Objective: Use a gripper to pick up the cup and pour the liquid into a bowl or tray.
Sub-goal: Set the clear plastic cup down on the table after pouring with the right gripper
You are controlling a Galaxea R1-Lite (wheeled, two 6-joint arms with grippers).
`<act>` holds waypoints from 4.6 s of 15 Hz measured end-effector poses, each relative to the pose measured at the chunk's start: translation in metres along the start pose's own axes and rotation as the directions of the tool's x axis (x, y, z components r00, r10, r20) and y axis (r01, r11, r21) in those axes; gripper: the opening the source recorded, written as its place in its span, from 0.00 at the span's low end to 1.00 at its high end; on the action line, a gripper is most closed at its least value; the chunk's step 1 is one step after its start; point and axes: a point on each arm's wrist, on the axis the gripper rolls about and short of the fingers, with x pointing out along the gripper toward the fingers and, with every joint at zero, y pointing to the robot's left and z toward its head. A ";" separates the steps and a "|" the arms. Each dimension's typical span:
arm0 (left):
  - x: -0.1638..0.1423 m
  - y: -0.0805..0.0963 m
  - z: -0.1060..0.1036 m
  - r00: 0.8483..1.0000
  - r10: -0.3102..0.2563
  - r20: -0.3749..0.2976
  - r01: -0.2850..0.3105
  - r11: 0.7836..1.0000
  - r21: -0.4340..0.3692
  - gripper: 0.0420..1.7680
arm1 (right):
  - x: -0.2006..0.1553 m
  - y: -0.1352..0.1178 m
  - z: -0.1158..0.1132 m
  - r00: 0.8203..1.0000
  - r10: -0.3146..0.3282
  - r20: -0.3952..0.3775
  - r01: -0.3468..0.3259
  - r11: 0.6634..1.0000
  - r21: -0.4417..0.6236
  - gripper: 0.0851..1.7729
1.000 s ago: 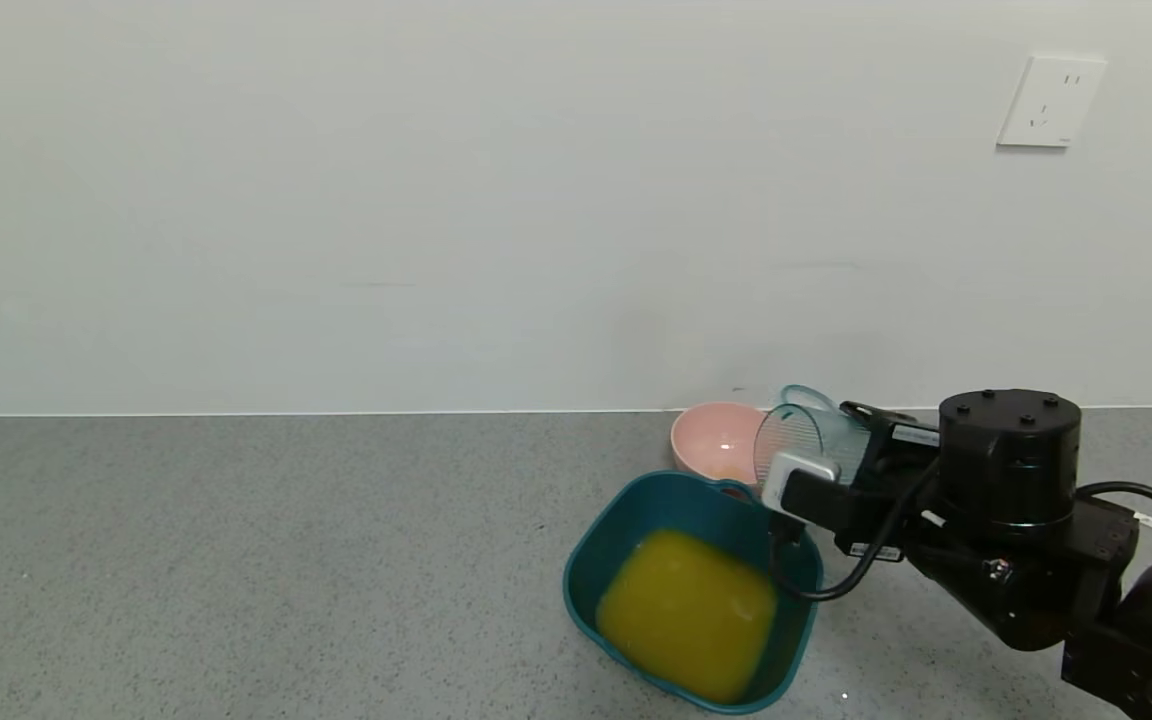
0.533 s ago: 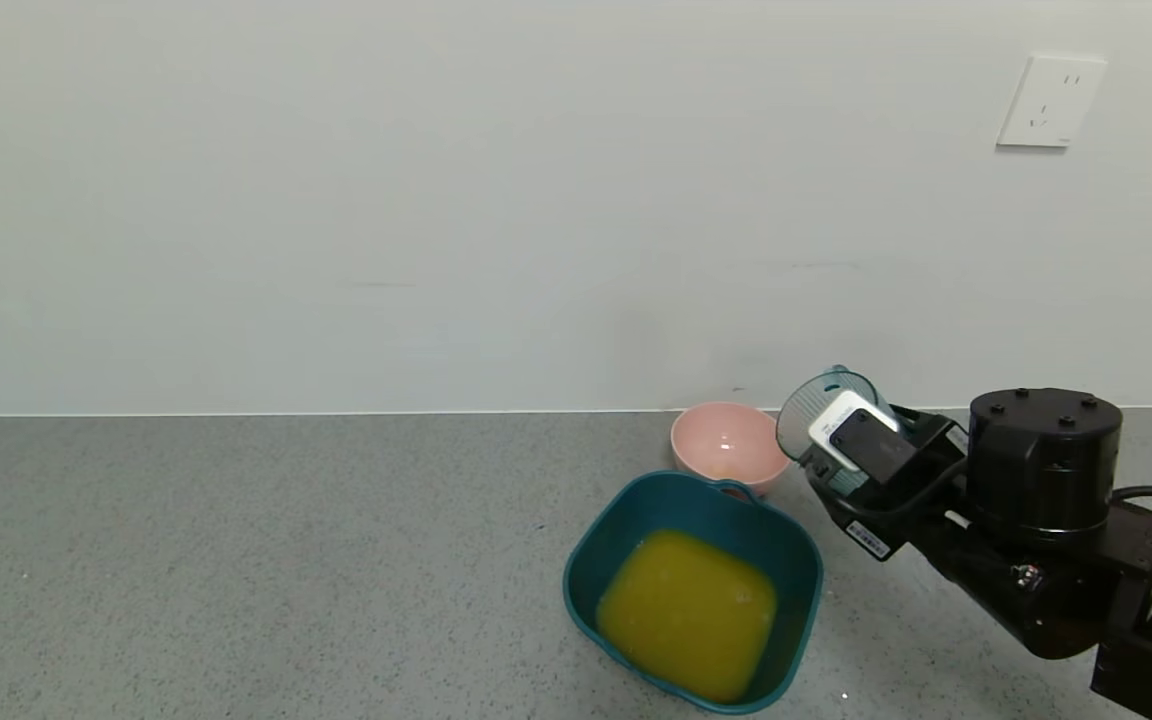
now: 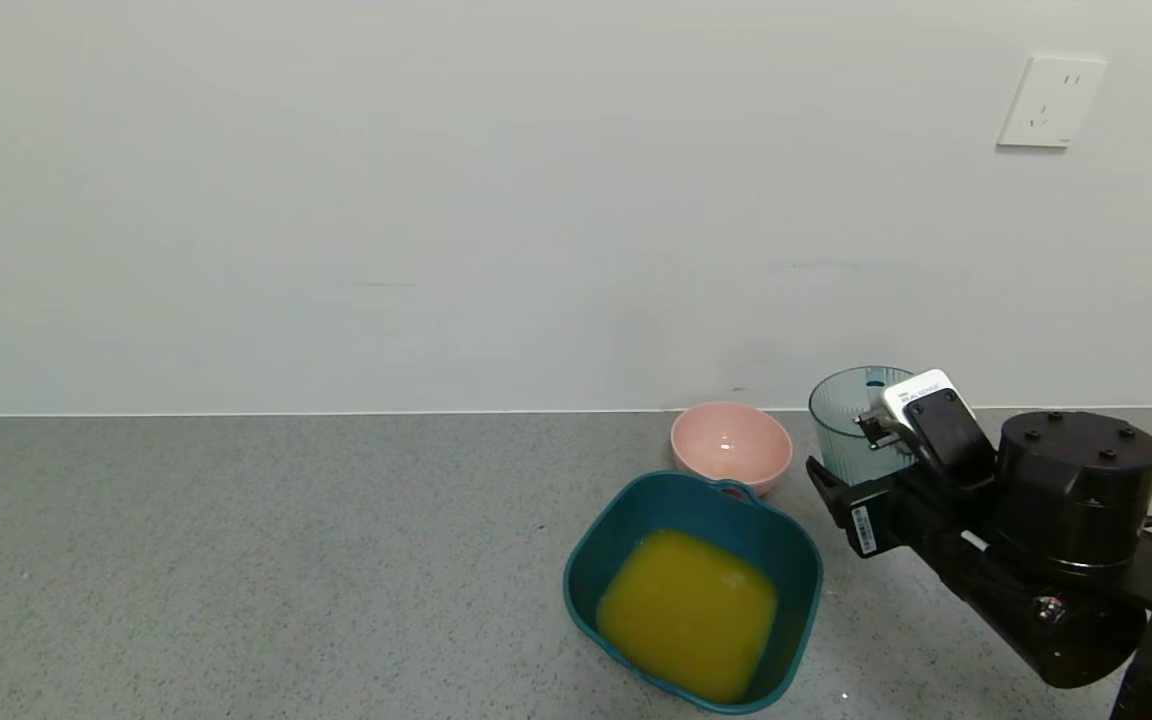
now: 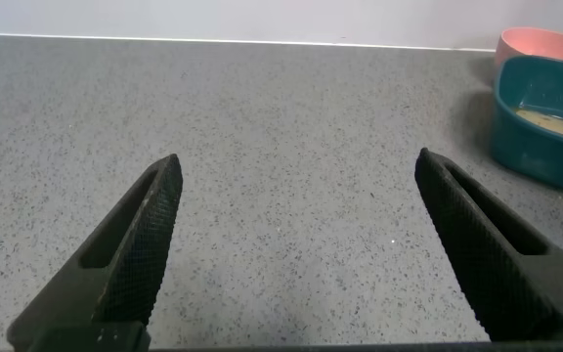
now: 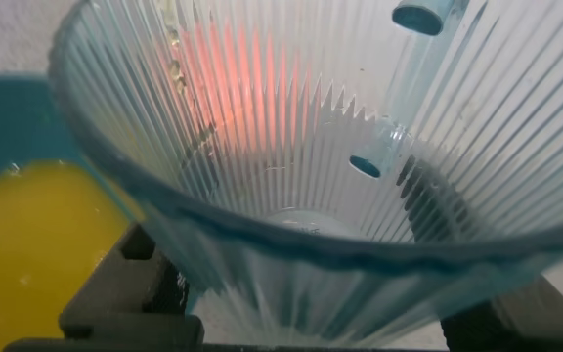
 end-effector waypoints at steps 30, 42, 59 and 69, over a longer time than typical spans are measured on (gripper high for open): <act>0.000 0.000 0.000 1.000 0.000 0.000 0.000 1.000 0.000 0.97 | 0.126 -0.091 -0.088 0.948 -0.301 -0.107 0.319 0.872 0.371 0.76; 0.000 0.000 0.000 1.000 0.000 0.000 0.000 1.000 0.000 0.97 | 0.162 -0.097 -0.116 0.930 -0.339 -0.140 0.367 0.856 0.364 0.76; 0.000 0.000 0.000 1.000 0.000 0.000 0.000 1.000 0.000 0.97 | 0.185 -0.094 -0.136 0.926 -0.369 -0.085 0.373 0.848 0.376 0.76; 0.000 0.000 0.000 1.000 0.000 0.000 0.000 1.000 0.000 0.97 | 0.188 -0.087 -0.144 0.928 -0.363 -0.082 0.366 0.852 0.374 0.76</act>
